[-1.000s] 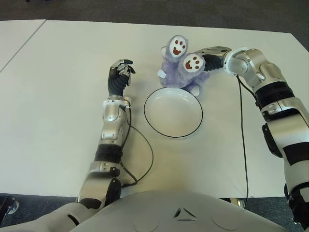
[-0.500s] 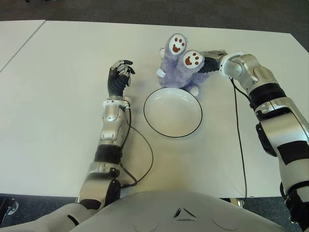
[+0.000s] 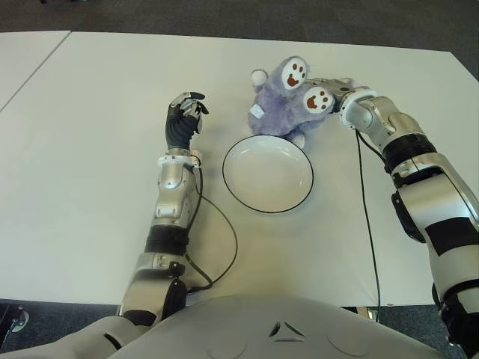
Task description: Put the doll into the plate.
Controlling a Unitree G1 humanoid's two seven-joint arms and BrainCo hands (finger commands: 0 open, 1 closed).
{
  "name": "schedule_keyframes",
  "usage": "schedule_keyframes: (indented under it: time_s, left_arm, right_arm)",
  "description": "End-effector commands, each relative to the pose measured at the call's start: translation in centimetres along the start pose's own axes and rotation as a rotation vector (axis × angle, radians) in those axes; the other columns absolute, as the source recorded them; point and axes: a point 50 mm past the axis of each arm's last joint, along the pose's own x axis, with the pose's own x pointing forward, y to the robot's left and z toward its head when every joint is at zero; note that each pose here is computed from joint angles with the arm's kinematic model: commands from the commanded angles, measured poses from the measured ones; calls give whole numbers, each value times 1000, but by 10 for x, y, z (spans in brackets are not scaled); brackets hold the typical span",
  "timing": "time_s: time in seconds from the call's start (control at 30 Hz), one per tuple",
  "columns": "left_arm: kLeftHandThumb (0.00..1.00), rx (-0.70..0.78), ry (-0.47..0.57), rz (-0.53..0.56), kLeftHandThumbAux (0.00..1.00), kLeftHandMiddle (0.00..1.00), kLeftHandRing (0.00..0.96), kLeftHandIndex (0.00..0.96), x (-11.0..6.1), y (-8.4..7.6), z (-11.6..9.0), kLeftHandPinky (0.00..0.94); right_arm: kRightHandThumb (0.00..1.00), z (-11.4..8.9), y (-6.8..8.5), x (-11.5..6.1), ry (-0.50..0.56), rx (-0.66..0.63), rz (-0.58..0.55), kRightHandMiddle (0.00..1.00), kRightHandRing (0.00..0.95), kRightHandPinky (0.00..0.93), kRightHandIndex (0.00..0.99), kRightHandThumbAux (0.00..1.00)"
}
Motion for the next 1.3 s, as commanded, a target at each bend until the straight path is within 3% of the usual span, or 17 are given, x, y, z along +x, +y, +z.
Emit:
schedule_keyframes:
  time_s: [0.03, 0.13, 0.27, 0.47, 0.7, 1.0, 1.3]
  left_arm:
    - [710, -9, 176, 86, 705, 884, 889, 442, -37, 12, -39, 881]
    - [710, -8, 176, 84, 705, 884, 888, 442, -37, 12, -38, 879]
    - [709, -12, 180, 81, 706, 883, 888, 442, -38, 13, -39, 874]
    - [710, -12, 183, 91, 705, 884, 888, 442, -37, 12, -38, 879]
    - [709, -9, 188, 81, 706, 885, 891, 442, -36, 13, -39, 872]
    - [709, -8, 188, 83, 706, 886, 889, 442, -35, 13, -39, 877]
    - [710, -5, 197, 79, 705, 886, 891, 442, -35, 13, -39, 876]
  right_arm:
    - [817, -8, 52, -10, 70, -12, 108, 267, 417, 463, 420, 675]
    - [940, -8, 52, -11, 70, -15, 47, 330, 427, 458, 449, 680]
    - [987, -10, 53, -13, 73, -3, -3, 408, 413, 459, 470, 672]
    - [998, -19, 64, -21, 133, 77, -91, 455, 453, 459, 441, 666]
    - [999, -18, 62, -20, 170, 212, -174, 494, 495, 441, 429, 663]
    - [1000, -20, 65, -22, 209, 244, -190, 504, 499, 430, 395, 666]
    - [1000, -28, 54, -27, 269, 265, -216, 494, 513, 444, 384, 667]
